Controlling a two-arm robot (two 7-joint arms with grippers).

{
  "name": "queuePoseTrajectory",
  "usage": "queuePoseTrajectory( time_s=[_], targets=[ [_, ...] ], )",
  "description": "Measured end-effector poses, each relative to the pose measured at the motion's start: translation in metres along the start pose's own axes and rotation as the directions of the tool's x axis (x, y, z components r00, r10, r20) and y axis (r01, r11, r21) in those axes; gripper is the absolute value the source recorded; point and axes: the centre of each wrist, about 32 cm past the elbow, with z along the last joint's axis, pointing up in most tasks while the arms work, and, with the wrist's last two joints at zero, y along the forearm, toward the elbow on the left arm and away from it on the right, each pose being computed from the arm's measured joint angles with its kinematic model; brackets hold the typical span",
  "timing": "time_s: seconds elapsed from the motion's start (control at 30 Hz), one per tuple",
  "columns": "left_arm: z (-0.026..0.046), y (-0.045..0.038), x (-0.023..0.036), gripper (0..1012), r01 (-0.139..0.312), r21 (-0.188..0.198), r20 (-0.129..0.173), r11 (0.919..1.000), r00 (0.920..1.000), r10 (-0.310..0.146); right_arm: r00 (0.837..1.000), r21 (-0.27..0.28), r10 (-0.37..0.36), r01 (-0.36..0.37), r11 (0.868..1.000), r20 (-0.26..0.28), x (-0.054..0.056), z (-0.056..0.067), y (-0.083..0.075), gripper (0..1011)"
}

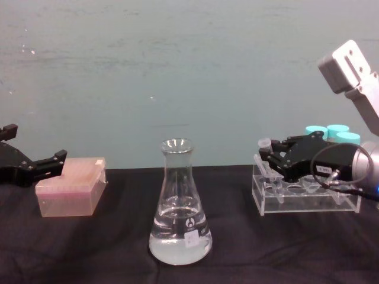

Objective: Pour the liquid from the test tube into the beaker using one hand.

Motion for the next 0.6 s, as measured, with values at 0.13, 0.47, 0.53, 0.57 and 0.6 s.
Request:
queuePoseTrajectory(
  time_s=[0.13,0.47,0.53,0.57,0.6],
  targets=[
    [0.0000,0.0000,0.0000,1000,0.000,0.000,0.000,1.0000,1.0000,0.000,1.000,-0.001,-0.005,0.005,1.000,0.002,0.0007,-0.0001,0.0000,191],
    [0.0000,0.0000,0.0000,1000,0.000,0.000,0.000,1.0000,1.0000,0.000,1.000,0.006,-0.017,0.017,1.000,0.007,0.0013,-0.0006,0.0013,190],
    [0.0000,0.0000,0.0000,1000,0.000,0.000,0.000,1.0000,1.0000,0.000,1.000,0.009,-0.018,0.018,1.000,0.007,0.0012,-0.0005,0.0014,191],
    [0.0000,0.0000,0.0000,1000,0.000,0.000,0.000,1.0000,1.0000,0.000,1.000,0.012,-0.018,0.018,1.000,0.005,0.0010,-0.0005,0.0016,190],
    [0.0000,0.0000,0.0000,1000,0.000,0.000,0.000,1.0000,1.0000,0.000,1.000,0.014,-0.018,0.018,1.000,0.004,0.0009,-0.0005,0.0016,190]
  ],
)
